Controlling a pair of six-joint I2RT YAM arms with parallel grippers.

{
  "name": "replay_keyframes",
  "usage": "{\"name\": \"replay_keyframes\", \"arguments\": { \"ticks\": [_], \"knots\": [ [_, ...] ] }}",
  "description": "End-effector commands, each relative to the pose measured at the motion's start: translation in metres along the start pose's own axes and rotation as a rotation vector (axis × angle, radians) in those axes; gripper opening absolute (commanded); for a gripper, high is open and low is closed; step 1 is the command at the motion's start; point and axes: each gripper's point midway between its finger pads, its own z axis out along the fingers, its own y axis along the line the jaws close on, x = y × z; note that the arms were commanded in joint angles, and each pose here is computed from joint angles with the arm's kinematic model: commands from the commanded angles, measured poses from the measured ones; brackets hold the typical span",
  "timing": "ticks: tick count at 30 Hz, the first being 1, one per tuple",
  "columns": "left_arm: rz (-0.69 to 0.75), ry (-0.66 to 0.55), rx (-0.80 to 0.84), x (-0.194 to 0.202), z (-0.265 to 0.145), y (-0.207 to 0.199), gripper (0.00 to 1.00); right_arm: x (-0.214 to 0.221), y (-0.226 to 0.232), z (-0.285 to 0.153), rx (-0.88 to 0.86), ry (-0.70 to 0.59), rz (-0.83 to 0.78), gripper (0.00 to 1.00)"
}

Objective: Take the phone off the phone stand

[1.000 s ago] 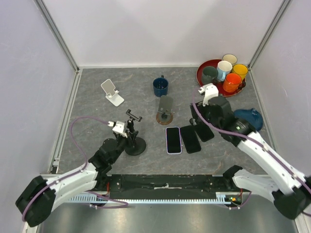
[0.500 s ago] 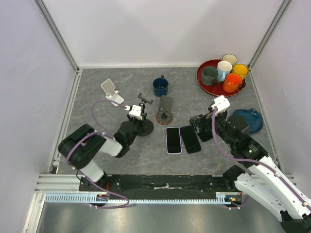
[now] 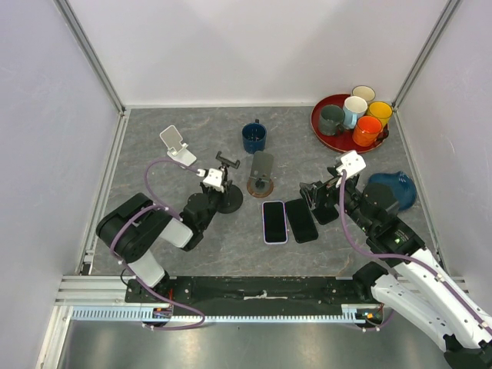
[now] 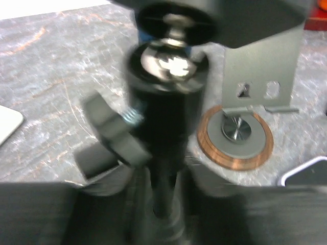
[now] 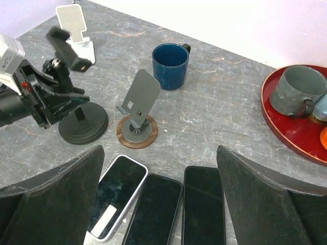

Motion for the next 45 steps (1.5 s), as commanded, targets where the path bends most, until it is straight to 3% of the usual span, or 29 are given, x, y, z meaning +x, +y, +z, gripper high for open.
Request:
{"name": "replay_keyframes", "arguments": {
  "ticks": [1, 13, 15, 16, 20, 21, 22, 24, 26, 28, 29, 30, 32, 37, 38, 45],
  "knots": [
    [-0.045, -0.215, 0.063, -0.053, -0.009, -0.012, 0.43, -0.013, 0.002, 0.002, -0.02, -0.057, -0.027, 0.98],
    [-0.096, -0.197, 0.079, -0.059, -0.034, -0.011, 0.69, -0.019, -0.001, -0.007, -0.006, -0.074, -0.03, 0.98],
    [-0.138, -0.214, 0.081, -0.073, -0.041, -0.011, 0.71, -0.023, 0.0, -0.01, -0.006, -0.088, -0.029, 0.98],
    [-0.142, -0.164, 0.072, -0.064, -0.043, -0.009, 0.72, -0.024, -0.001, -0.011, -0.001, -0.086, -0.027, 0.98],
    [-0.334, -0.091, 0.035, -0.072, -0.061, -0.005, 0.72, -0.035, -0.006, -0.021, 0.029, -0.114, -0.016, 0.98],
    [-0.388, -0.146, 0.043, -0.099, -0.07, -0.004, 0.72, -0.035, -0.008, -0.024, 0.04, -0.114, -0.016, 0.98],
    [-0.419, -0.072, 0.026, -0.085, -0.076, -0.004, 0.72, -0.037, -0.014, -0.026, 0.069, -0.118, -0.012, 0.98],
    [-0.464, -0.084, 0.009, -0.103, -0.085, 0.0, 0.73, -0.041, -0.019, -0.034, 0.101, -0.133, -0.009, 0.98],
    [-0.478, -0.055, -0.019, -0.112, -0.101, 0.008, 0.74, -0.047, -0.031, -0.044, 0.165, -0.16, -0.001, 0.98],
    [-0.493, -0.103, -0.02, -0.146, -0.116, 0.013, 0.77, -0.052, -0.039, -0.055, 0.211, -0.189, 0.005, 0.98],
    [-0.47, -0.036, -0.041, -0.135, -0.123, 0.016, 0.77, -0.053, -0.047, -0.059, 0.255, -0.197, 0.008, 0.98],
    [-0.483, -0.061, -0.042, -0.154, -0.129, 0.018, 0.78, -0.054, -0.05, -0.064, 0.274, -0.204, 0.006, 0.98],
    [-0.477, -0.018, -0.066, -0.155, -0.144, 0.024, 0.8, -0.06, -0.063, -0.079, 0.345, -0.239, 0.004, 0.98],
    [-0.396, -0.075, -0.082, -0.202, -0.178, 0.041, 0.86, -0.072, -0.091, -0.12, 0.511, -0.332, 0.005, 0.98],
    [-0.381, -0.102, -0.081, -0.211, -0.187, 0.045, 0.9, -0.074, -0.095, -0.126, 0.532, -0.35, 0.0, 0.98],
    [-0.323, -0.329, -0.141, -0.265, -0.228, 0.076, 0.93, -0.064, -0.117, -0.16, 0.68, -0.471, 0.045, 0.98]
  ]
}}
